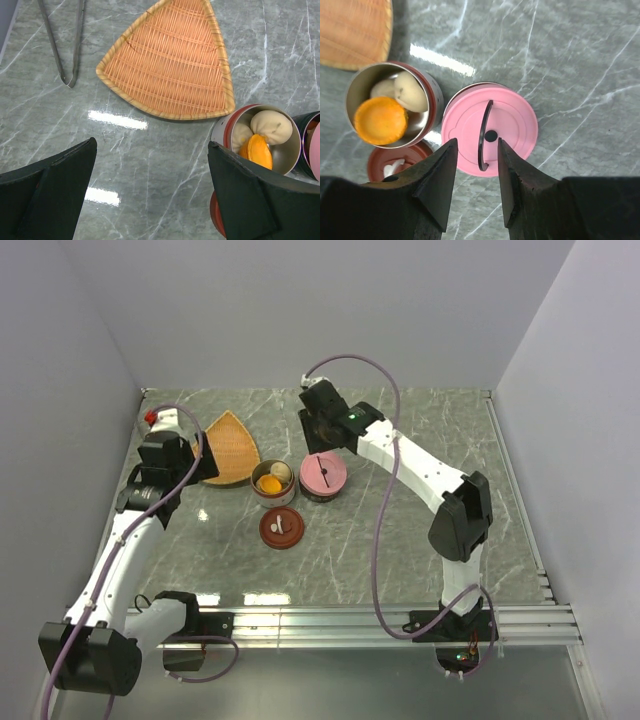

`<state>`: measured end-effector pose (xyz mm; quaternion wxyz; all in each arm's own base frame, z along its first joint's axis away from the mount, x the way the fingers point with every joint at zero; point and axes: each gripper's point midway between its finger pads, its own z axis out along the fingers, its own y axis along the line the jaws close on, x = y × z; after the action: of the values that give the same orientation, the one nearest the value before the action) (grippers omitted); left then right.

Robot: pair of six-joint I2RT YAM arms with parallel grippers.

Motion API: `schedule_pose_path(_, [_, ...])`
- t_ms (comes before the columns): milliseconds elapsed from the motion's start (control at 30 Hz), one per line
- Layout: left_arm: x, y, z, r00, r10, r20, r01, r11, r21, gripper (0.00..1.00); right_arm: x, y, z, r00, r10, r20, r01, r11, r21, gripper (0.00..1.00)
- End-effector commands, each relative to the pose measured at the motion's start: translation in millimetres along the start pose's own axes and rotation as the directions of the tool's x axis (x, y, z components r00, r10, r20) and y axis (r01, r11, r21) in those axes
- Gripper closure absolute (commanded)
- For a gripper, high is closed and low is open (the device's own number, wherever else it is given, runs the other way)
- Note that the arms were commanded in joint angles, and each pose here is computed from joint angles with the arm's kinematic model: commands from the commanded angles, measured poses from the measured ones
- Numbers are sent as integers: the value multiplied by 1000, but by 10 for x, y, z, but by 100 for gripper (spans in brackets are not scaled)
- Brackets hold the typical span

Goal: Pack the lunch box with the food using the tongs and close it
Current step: Pick up the lid of the lunch box with the left arm

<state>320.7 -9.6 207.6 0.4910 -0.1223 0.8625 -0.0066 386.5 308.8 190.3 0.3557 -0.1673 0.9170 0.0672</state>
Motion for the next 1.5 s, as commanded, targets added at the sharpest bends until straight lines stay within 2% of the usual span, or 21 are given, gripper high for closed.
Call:
schedule_pose_path(0, [-32, -34, -154, 1000, 19, 13, -19, 999, 33, 1, -402, -102, -431, 989, 79, 122, -75, 997, -31, 55])
schedule_pose_path(133, [242, -68, -294, 998, 30, -57, -26, 997, 66, 1, -434, -281, -443, 982, 137, 132, -131, 990, -49, 54])
schedule_pose_path(300, [143, -309, -674, 998, 59, -8, -56, 985, 165, 1, -406, -480, -368, 976, 177, 126, -169, 983, -70, 54])
schedule_pose_path(400, [213, -447, -840, 994, 45, -102, -20, 973, 231, 3, -380, -617, -333, 972, 197, 124, -190, 979, -71, 54])
schedule_pose_path(433, [301, -542, -917, 986, 21, -167, 25, 963, 269, 4, -389, -646, -342, 970, 203, 132, -195, 978, -73, 55])
schedule_pose_path(567, [541, -753, -1022, 956, -61, -286, 151, 941, 304, 6, -243, -713, -307, 974, 193, 114, -185, 980, -78, 55])
schedule_pose_path(600, [708, -841, -1035, 942, -49, -333, 162, 933, 320, 8, -228, -728, -333, 975, 192, 116, -183, 980, -83, 55])
schedule_pose_path(667, [837, -970, -1025, 925, -98, -368, 221, 925, 309, 9, -120, -752, -304, 978, 186, 95, -179, 981, -78, 55])
schedule_pose_path(700, [1026, -1103, -1074, 909, -53, -413, 206, 920, 335, 10, -109, -773, -335, 977, 188, 99, -181, 980, -79, 55])
schedule_pose_path(767, [1101, -1150, -1023, 910, -71, -409, 199, 940, 278, 10, -21, -810, -341, 978, 187, 87, -181, 981, -76, 55])
schedule_pose_path(800, [1179, -1251, -1089, 906, -34, -422, 174, 939, 297, 10, -16, -826, -387, 978, 186, 94, -178, 981, -79, 55])
schedule_pose_path(867, [1270, -1317, -1015, 902, -38, -430, 160, 955, 251, 10, 50, -871, -420, 980, 178, 85, -172, 983, -69, 55])
schedule_pose_path(1133, [1567, -1642, -729, 904, 4, -427, 111, 963, 244, 10, 166, -1126, -688, 978, 181, 99, -177, 983, -49, 56])
schedule_pose_path(1300, [1614, -1785, -469, 910, 66, -410, 24, 977, 211, 12, 89, -1157, -800, 967, 229, 113, -216, 969, -117, 59])
schedule_pose_path(1400, [1703, -1873, -329, 908, 126, -400, -30, 971, 238, 13, 78, -1084, -786, 961, 255, 109, -236, 958, -161, 61])
schedule_pose_path(1467, [1740, -1868, -240, 908, 139, -394, -54, 975, 218, 19, 78, -1067, -755, 962, 255, 102, -236, 957, -169, 63])
